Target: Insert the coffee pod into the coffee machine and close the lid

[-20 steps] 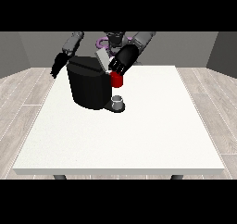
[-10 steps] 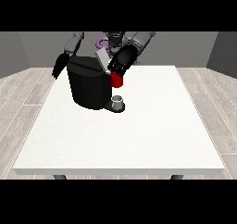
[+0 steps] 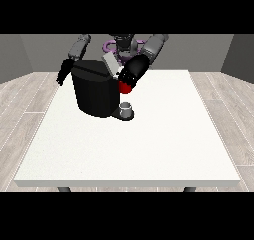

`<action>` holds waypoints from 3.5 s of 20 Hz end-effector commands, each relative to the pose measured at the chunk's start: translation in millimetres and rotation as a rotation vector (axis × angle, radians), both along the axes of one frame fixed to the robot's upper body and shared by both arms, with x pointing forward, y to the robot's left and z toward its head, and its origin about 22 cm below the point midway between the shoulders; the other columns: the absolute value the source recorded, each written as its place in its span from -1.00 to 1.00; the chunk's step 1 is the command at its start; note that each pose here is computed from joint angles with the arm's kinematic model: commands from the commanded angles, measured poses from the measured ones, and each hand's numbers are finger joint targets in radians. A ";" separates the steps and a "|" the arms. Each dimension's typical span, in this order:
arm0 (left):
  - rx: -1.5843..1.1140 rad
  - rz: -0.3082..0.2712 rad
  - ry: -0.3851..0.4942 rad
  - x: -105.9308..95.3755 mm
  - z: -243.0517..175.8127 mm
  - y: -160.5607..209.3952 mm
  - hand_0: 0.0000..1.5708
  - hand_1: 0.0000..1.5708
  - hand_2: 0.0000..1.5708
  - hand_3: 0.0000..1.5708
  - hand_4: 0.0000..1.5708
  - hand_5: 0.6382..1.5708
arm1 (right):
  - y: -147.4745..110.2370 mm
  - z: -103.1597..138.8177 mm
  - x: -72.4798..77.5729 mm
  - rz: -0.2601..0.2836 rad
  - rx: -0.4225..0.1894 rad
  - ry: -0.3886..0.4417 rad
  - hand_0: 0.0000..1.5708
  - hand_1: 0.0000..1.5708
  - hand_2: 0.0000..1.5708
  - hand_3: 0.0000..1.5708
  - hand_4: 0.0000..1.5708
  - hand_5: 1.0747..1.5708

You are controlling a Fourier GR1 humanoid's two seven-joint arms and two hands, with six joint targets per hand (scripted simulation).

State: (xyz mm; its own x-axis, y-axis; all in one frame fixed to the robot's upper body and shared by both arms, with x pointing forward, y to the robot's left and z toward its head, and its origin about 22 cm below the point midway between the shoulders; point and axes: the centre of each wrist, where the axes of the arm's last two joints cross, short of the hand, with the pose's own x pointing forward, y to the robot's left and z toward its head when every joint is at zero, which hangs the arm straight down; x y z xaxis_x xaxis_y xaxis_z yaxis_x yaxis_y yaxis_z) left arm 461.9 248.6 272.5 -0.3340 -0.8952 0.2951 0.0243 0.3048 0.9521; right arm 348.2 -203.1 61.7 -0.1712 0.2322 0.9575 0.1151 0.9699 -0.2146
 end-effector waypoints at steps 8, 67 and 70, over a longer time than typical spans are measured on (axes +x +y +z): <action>-0.068 -0.026 -0.113 -1.4 22.9 4.4 0.59 0.59 0.54 0.21 -1.00 1.00 | -0.7 17.3 7.9 0.010 0.011 -0.036 -1.00 -1.00 -1.00 -1.00 -1.00 1.00; -1.027 0.113 0.554 -125.8 -344.9 -10.2 -1.00 -1.00 -1.00 -1.00 -0.47 1.00 | -42.9 -94.1 -64.6 -0.043 0.106 0.301 -1.00 -1.00 -1.00 -1.00 -1.00 1.00; -1.063 0.135 0.571 -132.7 -347.1 -1.5 -1.00 -1.00 -1.00 -1.00 -0.50 1.00 | -39.5 -84.4 -63.2 0.019 0.077 0.303 -1.00 -1.00 -1.00 -1.00 -1.00 1.00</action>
